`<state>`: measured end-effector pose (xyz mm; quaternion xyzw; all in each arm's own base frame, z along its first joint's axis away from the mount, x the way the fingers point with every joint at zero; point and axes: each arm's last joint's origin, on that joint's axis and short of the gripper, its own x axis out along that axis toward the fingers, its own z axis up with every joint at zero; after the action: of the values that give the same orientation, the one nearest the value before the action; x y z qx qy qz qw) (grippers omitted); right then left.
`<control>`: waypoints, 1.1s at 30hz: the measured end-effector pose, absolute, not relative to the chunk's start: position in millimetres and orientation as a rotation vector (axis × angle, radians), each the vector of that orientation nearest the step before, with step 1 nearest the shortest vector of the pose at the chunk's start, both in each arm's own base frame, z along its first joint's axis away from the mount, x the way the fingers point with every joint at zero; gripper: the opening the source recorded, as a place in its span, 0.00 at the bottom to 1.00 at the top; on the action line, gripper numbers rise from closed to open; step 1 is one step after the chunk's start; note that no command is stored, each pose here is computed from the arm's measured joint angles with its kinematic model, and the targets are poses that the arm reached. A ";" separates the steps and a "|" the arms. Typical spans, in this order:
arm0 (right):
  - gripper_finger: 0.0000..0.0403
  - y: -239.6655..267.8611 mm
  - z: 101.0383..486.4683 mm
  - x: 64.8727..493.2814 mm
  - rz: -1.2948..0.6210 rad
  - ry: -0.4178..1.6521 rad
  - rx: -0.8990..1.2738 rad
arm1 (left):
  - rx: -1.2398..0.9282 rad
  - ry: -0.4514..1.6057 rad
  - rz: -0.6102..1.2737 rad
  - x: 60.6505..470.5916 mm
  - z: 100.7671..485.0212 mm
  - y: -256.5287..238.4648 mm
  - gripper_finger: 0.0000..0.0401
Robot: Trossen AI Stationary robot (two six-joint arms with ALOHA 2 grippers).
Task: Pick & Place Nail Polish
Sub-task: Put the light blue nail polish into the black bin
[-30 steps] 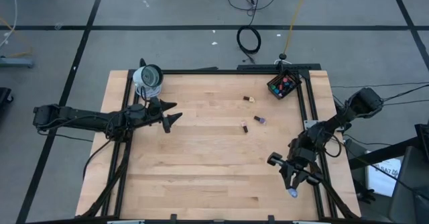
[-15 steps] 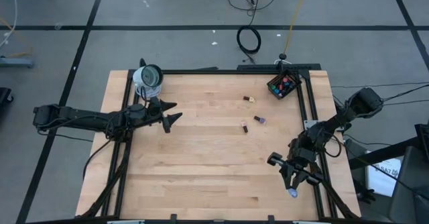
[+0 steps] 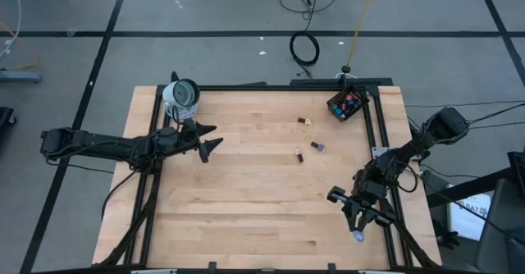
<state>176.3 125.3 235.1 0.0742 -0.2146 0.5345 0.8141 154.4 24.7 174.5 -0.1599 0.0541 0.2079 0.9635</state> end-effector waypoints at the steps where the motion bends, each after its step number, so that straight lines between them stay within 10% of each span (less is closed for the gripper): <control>1: 0.12 125.3 235.1 176.3 1.140 -0.459 0.157 | -0.324 0.109 0.421 154.4 174.5 24.8 0.74; 21: 0.12 124.5 229.7 180.9 1.109 -0.391 0.153 | -0.323 0.110 0.421 154.4 174.5 24.8 0.74; 33: 0.12 80.3 168.8 216.6 0.447 0.259 0.210 | -0.323 0.110 0.421 154.4 174.5 24.8 0.74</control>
<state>216.6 80.3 168.8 0.1039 0.1280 0.2208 0.9613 154.4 24.8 174.5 -0.1596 0.0543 0.2081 0.9635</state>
